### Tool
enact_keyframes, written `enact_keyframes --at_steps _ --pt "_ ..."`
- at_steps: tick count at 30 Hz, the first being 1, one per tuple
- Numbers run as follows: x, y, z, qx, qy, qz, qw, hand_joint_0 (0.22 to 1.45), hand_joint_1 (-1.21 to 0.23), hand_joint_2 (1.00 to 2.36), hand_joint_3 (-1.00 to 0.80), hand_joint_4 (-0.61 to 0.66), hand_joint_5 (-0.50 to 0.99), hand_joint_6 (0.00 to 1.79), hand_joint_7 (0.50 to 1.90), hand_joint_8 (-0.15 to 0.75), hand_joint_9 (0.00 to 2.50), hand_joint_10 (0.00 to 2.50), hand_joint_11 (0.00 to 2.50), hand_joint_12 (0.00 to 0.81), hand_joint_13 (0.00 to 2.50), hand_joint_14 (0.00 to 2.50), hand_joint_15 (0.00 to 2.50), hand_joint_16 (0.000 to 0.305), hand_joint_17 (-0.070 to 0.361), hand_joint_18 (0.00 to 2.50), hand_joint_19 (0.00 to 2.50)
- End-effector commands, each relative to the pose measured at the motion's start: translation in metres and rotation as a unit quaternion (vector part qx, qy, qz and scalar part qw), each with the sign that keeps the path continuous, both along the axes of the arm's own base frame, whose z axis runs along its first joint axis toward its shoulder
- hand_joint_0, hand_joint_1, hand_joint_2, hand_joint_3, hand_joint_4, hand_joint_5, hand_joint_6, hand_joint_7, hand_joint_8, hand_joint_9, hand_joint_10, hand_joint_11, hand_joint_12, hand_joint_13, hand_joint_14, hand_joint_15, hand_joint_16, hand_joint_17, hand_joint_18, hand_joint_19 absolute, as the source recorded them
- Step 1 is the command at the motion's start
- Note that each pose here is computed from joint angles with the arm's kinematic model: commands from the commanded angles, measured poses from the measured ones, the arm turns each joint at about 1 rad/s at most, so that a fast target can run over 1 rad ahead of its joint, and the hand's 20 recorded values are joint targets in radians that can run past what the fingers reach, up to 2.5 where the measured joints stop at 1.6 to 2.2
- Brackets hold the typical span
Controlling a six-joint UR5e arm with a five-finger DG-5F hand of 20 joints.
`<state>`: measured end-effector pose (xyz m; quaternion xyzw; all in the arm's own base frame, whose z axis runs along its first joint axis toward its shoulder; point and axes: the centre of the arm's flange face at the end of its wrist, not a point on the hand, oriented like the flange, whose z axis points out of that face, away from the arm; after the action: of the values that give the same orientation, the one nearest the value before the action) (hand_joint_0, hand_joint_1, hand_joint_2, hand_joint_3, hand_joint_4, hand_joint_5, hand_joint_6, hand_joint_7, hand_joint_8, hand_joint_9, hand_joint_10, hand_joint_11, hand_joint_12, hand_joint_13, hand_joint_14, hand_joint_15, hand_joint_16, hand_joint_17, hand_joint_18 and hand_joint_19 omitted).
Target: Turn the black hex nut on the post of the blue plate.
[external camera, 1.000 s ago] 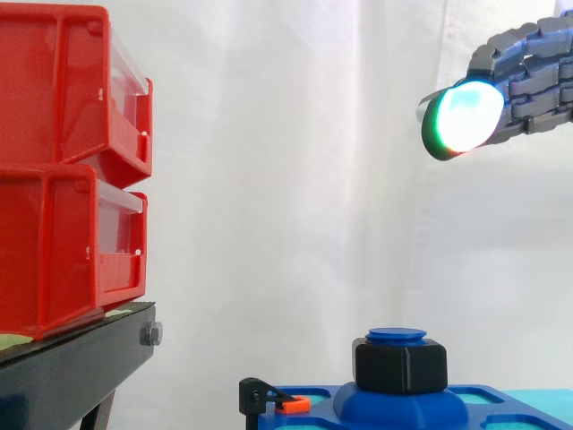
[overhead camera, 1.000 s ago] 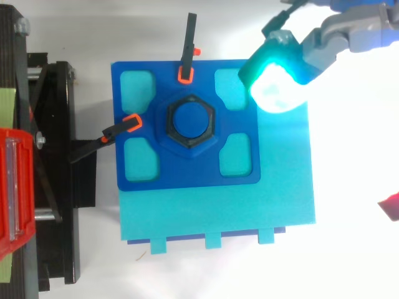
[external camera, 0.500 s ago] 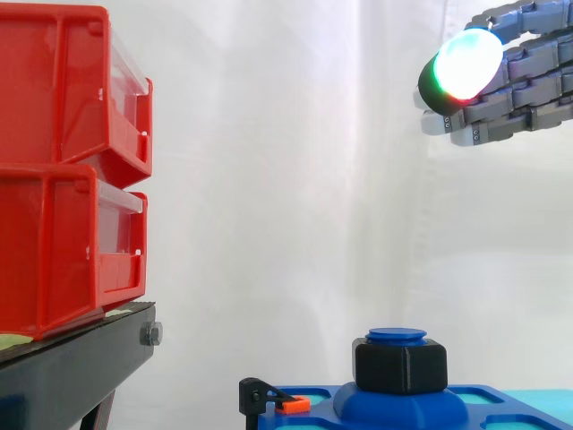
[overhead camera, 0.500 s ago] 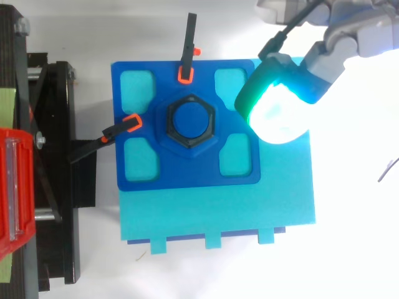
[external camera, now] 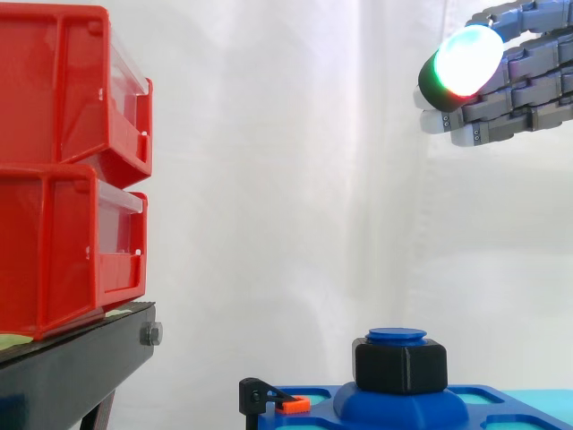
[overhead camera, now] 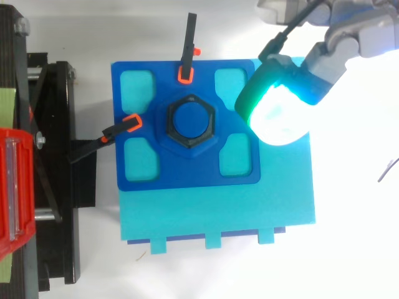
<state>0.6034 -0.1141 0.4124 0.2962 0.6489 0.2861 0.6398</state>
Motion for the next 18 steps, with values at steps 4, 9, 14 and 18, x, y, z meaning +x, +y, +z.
enact_keyframes --at_steps 4,9,14,18 --pt "0.0000 0.0000 0.0004 0.000 0.000 0.000 1.0000 0.42 -0.37 1.00 -0.50 0.03 -0.28 0.50 0.71 0.147 0.00 0.00 0.00 0.343 0.00 0.00 0.01 0.060 0.136 0.00 0.07" --pt "0.0000 0.0000 0.0004 0.000 0.000 0.000 1.0000 0.43 -0.38 1.00 -0.50 0.02 -0.26 0.50 0.73 0.146 0.00 0.00 0.00 0.340 0.00 0.00 0.00 0.058 0.131 0.00 0.07" --pt "-0.0002 0.0000 -0.0004 0.000 0.000 0.000 1.0000 0.44 -0.38 1.00 -0.50 0.02 -0.26 0.50 0.71 0.139 0.00 0.00 0.00 0.330 0.00 0.00 0.00 0.058 0.130 0.00 0.04" --pt "-0.0002 0.0000 -0.0004 -0.001 0.000 0.000 1.0000 0.44 -0.38 1.00 -0.50 0.04 -0.26 0.50 0.68 0.140 0.00 0.00 0.00 0.330 0.00 0.00 0.00 0.058 0.131 0.00 0.04"
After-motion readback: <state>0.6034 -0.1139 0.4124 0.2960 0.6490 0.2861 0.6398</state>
